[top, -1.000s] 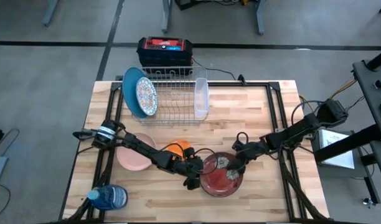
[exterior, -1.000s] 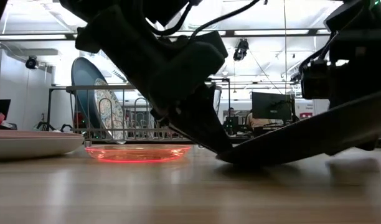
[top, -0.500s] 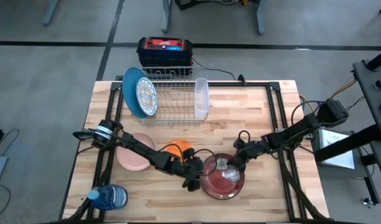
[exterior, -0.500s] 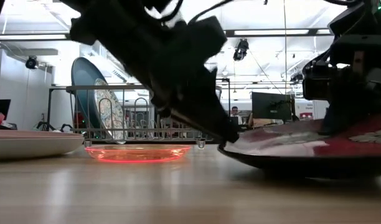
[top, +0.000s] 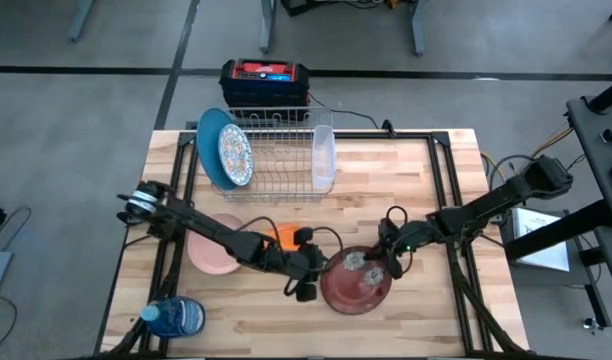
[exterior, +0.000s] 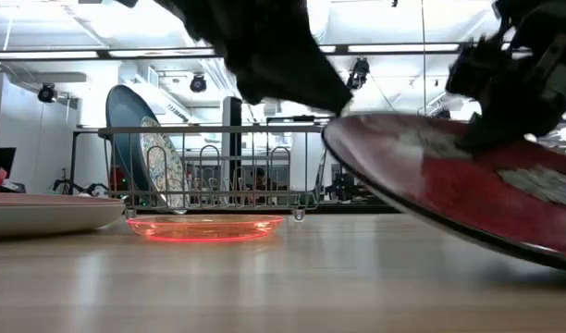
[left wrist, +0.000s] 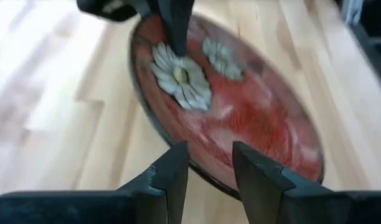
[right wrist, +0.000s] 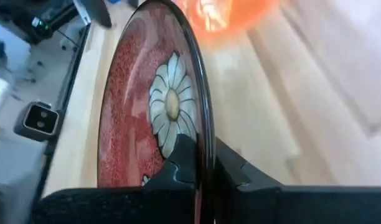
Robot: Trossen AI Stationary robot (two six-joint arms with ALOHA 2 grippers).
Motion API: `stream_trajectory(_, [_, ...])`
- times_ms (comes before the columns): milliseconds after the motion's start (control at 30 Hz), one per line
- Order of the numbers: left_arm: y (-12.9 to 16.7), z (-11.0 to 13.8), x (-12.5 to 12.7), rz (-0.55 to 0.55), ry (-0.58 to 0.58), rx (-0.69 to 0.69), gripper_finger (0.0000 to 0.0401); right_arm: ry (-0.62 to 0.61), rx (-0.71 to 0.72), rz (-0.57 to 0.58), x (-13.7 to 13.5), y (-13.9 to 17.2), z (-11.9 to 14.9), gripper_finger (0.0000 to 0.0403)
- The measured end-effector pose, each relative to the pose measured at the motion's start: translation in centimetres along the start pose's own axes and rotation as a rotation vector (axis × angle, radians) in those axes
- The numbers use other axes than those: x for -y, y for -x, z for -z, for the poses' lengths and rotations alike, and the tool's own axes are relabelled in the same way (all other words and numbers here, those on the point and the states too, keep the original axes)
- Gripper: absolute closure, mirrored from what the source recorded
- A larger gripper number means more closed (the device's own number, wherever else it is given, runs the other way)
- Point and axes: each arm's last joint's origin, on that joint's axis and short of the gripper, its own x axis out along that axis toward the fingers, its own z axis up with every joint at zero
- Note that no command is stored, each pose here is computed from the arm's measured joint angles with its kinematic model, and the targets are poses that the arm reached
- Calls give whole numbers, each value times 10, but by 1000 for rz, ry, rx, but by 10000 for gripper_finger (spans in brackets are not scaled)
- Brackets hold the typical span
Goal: Sort dishes
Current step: Put the red plate in the dishwasher rack
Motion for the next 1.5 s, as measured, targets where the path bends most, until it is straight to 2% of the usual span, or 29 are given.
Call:
stream_trajectory(167, [25,-23,-14,-94,29,89,283,260,68,106,-16,12,-28,401])
stream_trajectory(233, [35,-31,-19,-124,35,120,278,406,108,156,-23,17,-41,401])
stream_trajectory(367, [57,-44,-26,-143,44,166,258,636,176,280,-34,23,-61,403])
stream_trajectory(467, [68,-47,-32,-210,45,166,240,798,178,369,-38,24,-71,402])
stream_trajectory(533, [74,-48,-35,-242,49,165,227,859,168,398,-40,22,-75,402])
stream_trajectory(733, [75,-47,-35,-237,35,149,200,870,167,470,-38,13,-85,402])
stream_trajectory(900, [64,-40,-33,-208,55,112,194,835,164,495,-32,5,-87,402])
stream_trajectory(1100, [52,-29,-36,-293,95,61,194,843,158,505,-31,2,-86,402])
stream_trajectory(1333, [33,-21,-40,-323,107,33,194,850,176,494,-32,2,-87,402])
stream_trajectory(1433, [27,-17,-41,-331,106,22,207,840,180,492,-32,2,-87,402])
stream_trajectory(1500, [24,-15,-41,-332,103,15,233,828,183,490,-32,2,-87,402])
